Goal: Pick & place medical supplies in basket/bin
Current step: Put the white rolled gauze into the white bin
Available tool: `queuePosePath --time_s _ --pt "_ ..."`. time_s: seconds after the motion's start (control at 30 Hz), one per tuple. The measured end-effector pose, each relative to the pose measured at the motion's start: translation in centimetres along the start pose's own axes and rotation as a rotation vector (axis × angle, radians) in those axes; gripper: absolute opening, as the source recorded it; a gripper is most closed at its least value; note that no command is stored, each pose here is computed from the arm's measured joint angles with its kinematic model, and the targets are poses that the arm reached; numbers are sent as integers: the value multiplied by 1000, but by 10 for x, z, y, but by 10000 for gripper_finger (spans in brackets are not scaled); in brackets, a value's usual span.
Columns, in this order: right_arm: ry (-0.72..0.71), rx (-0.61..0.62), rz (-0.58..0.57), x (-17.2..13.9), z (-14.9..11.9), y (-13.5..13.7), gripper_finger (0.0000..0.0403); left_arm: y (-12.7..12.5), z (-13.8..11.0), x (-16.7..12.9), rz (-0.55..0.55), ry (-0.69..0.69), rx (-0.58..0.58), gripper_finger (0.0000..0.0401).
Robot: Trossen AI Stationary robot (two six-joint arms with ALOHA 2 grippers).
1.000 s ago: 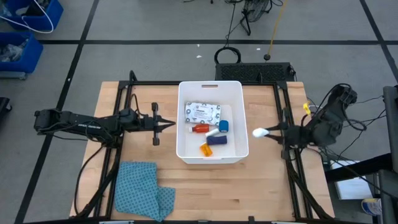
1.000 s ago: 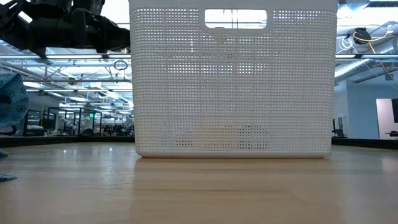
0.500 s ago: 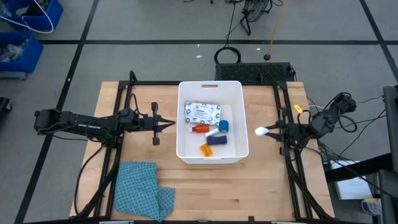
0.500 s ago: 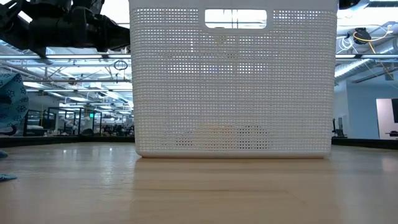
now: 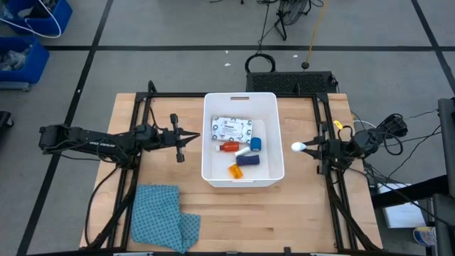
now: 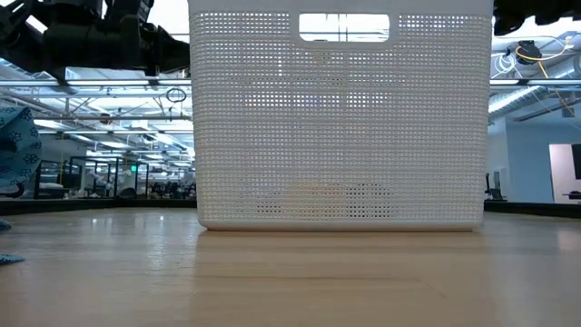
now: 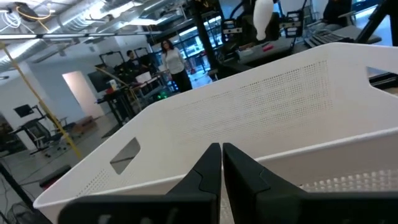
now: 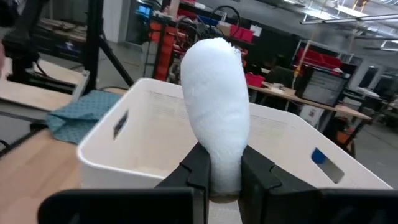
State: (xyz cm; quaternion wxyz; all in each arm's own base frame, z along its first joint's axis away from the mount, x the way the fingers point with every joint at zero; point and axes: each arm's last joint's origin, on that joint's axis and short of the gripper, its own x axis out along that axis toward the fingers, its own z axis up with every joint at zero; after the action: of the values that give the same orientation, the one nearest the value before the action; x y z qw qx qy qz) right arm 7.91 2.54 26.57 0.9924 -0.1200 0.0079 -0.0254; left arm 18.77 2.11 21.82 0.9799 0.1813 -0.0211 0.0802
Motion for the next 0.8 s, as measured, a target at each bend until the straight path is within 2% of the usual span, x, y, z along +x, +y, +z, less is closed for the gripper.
queuePosePath --time_s 0.2,0.37,0.57,0.63,0.7,0.8 --pt "-55 -23 -62 5 7 -4 33 0 0 0 0 2 -10 21" --pt "-66 -68 -39 21 21 -5 33 0 0 0 0 1 -18 21" --pt "50 -99 -50 60 43 -11 33 0 0 0 0 0 -18 21" --pt "106 -113 -85 76 51 -17 33 0 0 0 0 0 -19 21" --pt "193 -132 -112 93 57 -26 33 0 0 0 0 0 -24 21" --pt "335 -127 -87 119 63 -43 33 0 0 0 0 1 -33 21"
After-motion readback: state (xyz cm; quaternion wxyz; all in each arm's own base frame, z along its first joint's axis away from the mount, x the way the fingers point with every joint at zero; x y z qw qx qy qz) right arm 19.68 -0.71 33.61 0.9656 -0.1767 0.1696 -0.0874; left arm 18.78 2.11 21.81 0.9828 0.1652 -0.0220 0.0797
